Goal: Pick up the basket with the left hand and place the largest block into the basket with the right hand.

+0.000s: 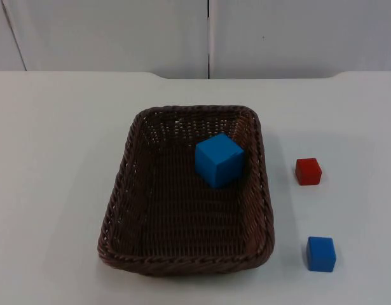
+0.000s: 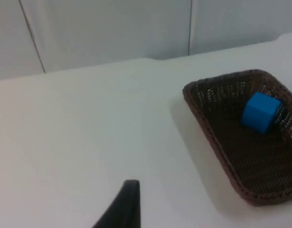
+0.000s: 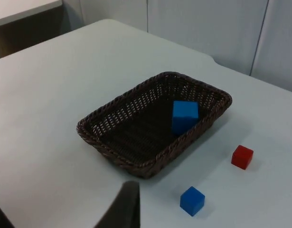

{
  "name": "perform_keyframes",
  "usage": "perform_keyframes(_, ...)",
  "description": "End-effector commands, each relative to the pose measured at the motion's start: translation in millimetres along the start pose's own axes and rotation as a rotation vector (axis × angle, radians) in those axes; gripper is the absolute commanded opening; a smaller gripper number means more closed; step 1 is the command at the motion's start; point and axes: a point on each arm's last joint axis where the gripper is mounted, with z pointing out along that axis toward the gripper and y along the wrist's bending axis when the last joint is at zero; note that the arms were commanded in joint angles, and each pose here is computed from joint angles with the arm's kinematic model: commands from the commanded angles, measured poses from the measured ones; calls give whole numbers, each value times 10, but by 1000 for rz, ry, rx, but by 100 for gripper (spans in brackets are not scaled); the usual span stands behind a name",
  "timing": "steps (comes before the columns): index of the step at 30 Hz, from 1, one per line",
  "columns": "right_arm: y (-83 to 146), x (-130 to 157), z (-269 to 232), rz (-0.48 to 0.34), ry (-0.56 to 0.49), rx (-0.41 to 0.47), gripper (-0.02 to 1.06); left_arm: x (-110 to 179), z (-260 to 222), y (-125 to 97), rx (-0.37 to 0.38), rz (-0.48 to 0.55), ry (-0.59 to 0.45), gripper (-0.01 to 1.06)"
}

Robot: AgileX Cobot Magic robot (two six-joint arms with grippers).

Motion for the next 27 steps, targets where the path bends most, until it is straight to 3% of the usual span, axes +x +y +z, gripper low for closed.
perform_keyframes(1, -6, 36, -19, 1, -12, 5, 93, 44, 21, 14, -15, -11, 25, 105)
perform_keyframes(5, -14, 61, -20, -5, 16, 14, 93, 189, 143, 40, -35, -33, 109, 105)
perform_keyframes(22, -13, 179, -19, 14, 140, 14, 93, 189, 143, 41, -36, -34, 109, 105)
perform_keyframes(27, -13, 166, -17, 25, 126, 15, 93, 189, 143, 41, -36, -34, 109, 105)
